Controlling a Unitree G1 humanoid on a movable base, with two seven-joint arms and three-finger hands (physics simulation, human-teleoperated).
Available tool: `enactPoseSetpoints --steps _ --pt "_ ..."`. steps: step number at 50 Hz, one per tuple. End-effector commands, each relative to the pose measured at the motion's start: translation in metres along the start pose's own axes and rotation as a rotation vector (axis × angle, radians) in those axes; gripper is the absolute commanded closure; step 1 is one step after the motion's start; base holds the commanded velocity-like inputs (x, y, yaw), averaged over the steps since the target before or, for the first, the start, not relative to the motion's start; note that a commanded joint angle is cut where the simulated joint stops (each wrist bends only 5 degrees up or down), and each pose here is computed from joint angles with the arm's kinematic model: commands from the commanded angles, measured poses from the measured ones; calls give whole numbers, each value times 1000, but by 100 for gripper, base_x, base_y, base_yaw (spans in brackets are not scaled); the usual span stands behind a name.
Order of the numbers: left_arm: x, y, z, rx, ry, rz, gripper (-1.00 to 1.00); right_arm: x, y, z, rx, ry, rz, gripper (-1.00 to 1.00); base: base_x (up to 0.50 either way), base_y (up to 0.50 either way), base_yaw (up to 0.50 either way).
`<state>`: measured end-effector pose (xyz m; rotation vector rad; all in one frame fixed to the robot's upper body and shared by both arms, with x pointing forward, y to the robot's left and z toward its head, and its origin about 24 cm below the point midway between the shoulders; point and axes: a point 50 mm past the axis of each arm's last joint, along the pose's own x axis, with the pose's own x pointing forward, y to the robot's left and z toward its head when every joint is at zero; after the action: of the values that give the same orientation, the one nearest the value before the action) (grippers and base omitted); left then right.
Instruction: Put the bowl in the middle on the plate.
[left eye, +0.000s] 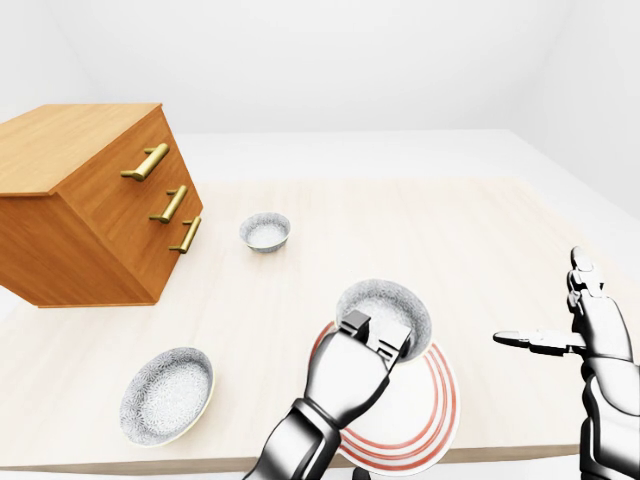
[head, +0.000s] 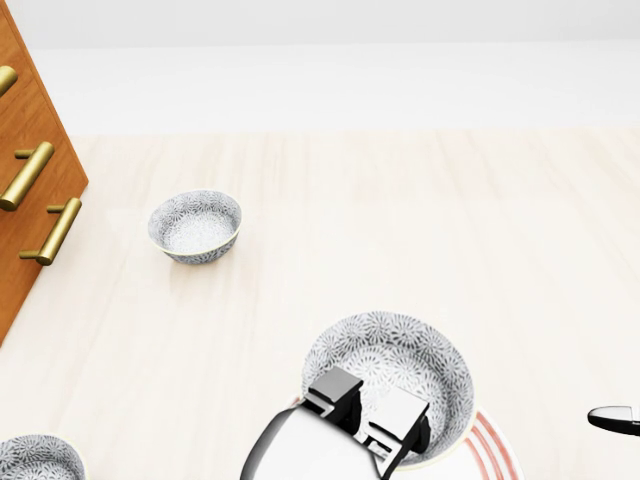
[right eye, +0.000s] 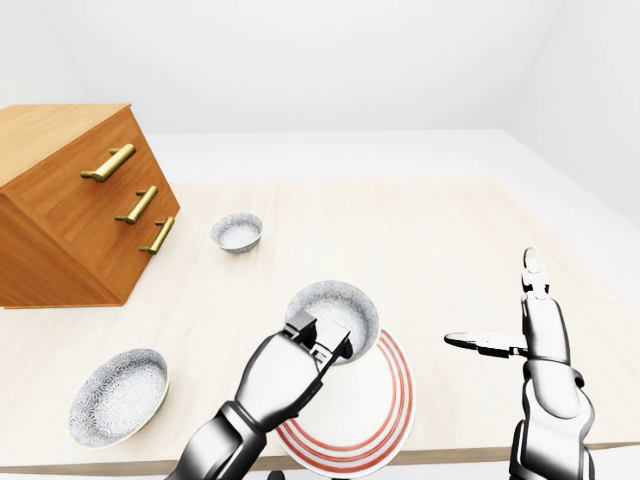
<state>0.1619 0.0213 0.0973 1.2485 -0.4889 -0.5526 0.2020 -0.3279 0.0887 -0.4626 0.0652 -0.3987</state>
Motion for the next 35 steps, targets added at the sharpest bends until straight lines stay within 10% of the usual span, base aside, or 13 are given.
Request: enactPoseSetpoints --steps 1,35 --pt "-3 -2 1 -49 -12 23 100 0 1 -1 0 4 0 -100 0 0 0" --pt "-15 -18 28 -81 -73 -25 100 -1 0 0 -3 -1 2 -100 0 0 0"
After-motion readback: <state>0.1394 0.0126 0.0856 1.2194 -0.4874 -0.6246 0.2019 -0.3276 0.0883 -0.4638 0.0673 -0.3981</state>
